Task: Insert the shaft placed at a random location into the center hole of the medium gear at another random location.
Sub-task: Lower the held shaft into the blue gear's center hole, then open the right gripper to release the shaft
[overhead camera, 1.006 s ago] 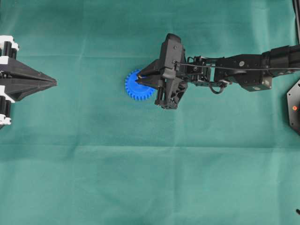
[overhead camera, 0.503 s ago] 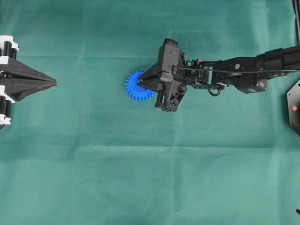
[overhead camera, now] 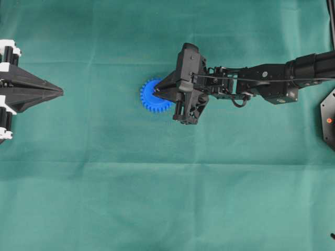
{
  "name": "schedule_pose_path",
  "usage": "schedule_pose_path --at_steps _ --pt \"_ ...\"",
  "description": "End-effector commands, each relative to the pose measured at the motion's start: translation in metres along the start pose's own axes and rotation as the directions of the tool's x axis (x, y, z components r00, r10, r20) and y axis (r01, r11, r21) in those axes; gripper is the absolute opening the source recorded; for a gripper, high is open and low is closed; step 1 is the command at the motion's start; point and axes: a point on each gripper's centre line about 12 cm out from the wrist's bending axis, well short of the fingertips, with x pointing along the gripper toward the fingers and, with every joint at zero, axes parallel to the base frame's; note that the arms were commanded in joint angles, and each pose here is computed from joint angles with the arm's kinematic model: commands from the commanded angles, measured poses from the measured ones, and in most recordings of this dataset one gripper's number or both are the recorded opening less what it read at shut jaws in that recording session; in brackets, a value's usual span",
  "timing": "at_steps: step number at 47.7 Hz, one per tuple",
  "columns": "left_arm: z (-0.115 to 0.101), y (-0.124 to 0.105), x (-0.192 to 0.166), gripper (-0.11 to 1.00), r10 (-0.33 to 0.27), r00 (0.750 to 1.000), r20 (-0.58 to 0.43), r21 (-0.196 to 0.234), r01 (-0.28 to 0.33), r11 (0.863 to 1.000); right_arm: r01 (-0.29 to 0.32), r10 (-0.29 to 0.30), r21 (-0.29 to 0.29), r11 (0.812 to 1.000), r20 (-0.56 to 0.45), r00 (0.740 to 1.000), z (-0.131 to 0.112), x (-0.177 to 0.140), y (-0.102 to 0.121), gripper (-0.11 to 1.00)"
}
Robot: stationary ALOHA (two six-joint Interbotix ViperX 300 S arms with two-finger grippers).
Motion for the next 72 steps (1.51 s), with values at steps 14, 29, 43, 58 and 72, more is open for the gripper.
schedule_pose_path --at_steps 14,29,43,58,72 --pt "0.008 0.0 0.002 0.0 0.001 1.0 0.02 0.001 -0.001 1.0 -0.006 0.005 0.015 1.0 0.035 0.999 0.012 -0.002 0.003 0.23" --pt "0.008 0.0 0.002 0.0 0.001 1.0 0.017 0.001 -0.001 1.0 -0.012 0.012 0.011 1.0 0.04 0.999 0.012 -0.002 0.006 0.86" --pt "0.008 0.0 0.002 0.0 0.001 1.0 0.015 0.001 -0.001 1.0 -0.019 0.019 0.009 1.0 0.05 0.999 0.017 -0.003 0.009 0.82" --pt "0.008 0.0 0.002 0.0 0.001 1.0 0.015 0.001 -0.001 1.0 -0.026 0.027 -0.006 1.0 0.135 0.99 0.058 -0.036 0.011 0.82" --pt "0.008 0.0 0.002 0.0 0.001 1.0 0.017 0.001 -0.001 1.0 -0.031 0.034 -0.018 0.999 0.155 0.987 0.08 -0.068 0.011 0.82"
